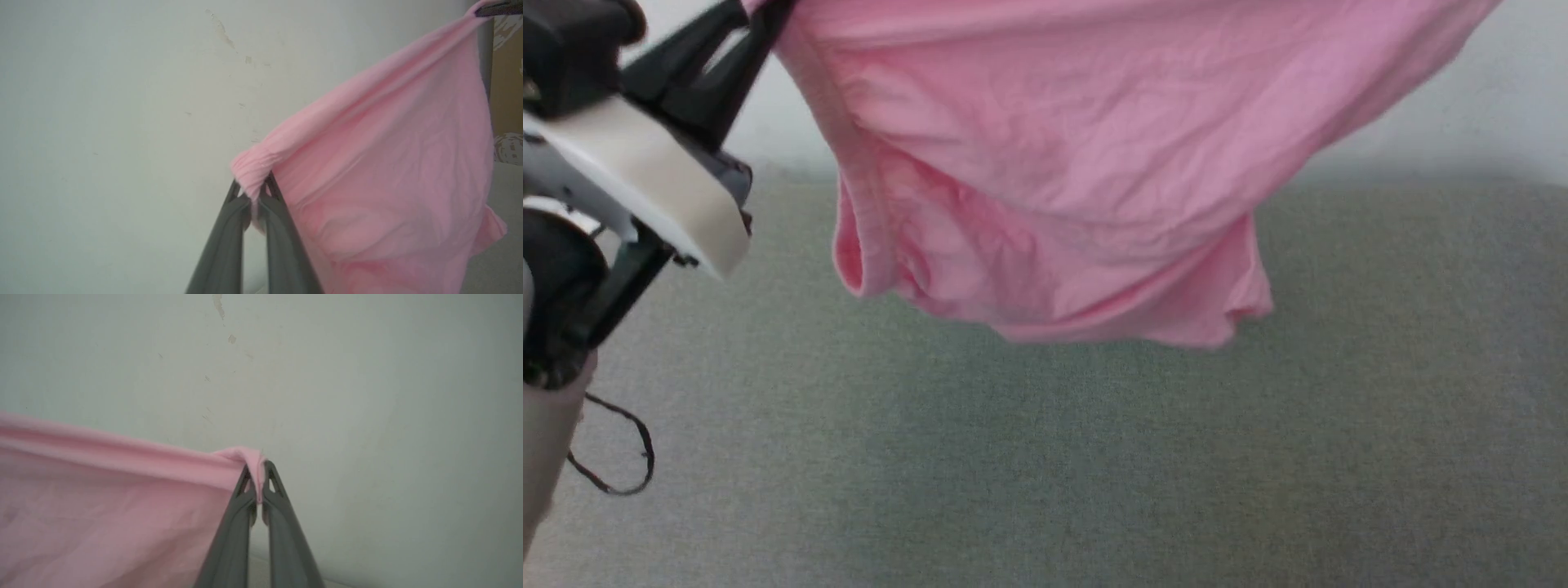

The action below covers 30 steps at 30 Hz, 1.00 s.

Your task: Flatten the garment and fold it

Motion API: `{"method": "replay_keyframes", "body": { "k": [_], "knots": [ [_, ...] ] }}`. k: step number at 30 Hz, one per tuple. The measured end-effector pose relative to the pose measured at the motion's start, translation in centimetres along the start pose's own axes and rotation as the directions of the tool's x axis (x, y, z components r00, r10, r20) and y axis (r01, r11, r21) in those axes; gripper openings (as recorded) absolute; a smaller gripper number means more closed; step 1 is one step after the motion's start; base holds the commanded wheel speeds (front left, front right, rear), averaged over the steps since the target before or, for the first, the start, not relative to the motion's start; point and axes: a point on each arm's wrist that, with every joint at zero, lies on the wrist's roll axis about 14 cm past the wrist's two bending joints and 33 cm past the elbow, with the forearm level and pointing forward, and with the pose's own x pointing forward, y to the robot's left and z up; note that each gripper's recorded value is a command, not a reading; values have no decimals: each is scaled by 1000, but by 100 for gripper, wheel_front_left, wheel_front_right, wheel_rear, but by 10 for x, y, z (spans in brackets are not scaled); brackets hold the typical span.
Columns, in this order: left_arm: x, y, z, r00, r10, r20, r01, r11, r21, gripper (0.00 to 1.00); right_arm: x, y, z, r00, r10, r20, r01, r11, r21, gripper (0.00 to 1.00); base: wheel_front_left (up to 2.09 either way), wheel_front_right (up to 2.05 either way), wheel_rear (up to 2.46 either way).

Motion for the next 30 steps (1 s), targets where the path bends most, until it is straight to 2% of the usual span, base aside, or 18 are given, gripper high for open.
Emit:
{"method": "replay_keyframes", "body": {
  "k": [4,8,12,19,24,30],
  "knots": [
    [30,10,-17,1000,-3,-30,2,999,-44,0,27,-9,-4,1000,-20,-24,18,997,-76,0,0,0,0],
    [68,18,-48,997,-6,-79,1,998,-68,0,61,-26,-12,997,-73,-25,65,970,-233,0,0,0,0],
    [109,28,-85,995,10,-100,-19,995,-97,0,100,-35,-34,996,-81,-33,74,980,-185,0,0,0,0],
    [174,31,-125,999,35,-38,-40,989,-144,0,150,-58,-68,992,-128,-4,124,973,-195,0,0,0,0],
    [199,19,-169,999,42,-17,-45,981,-189,0,169,-66,-126,988,-144,-60,134,980,-148,0,0,0,0],
    [192,-25,-250,991,-19,-133,-15,969,-247,0,170,-55,-214,972,-122,-202,104,990,-96,0,0,0,0]
  ]
}}
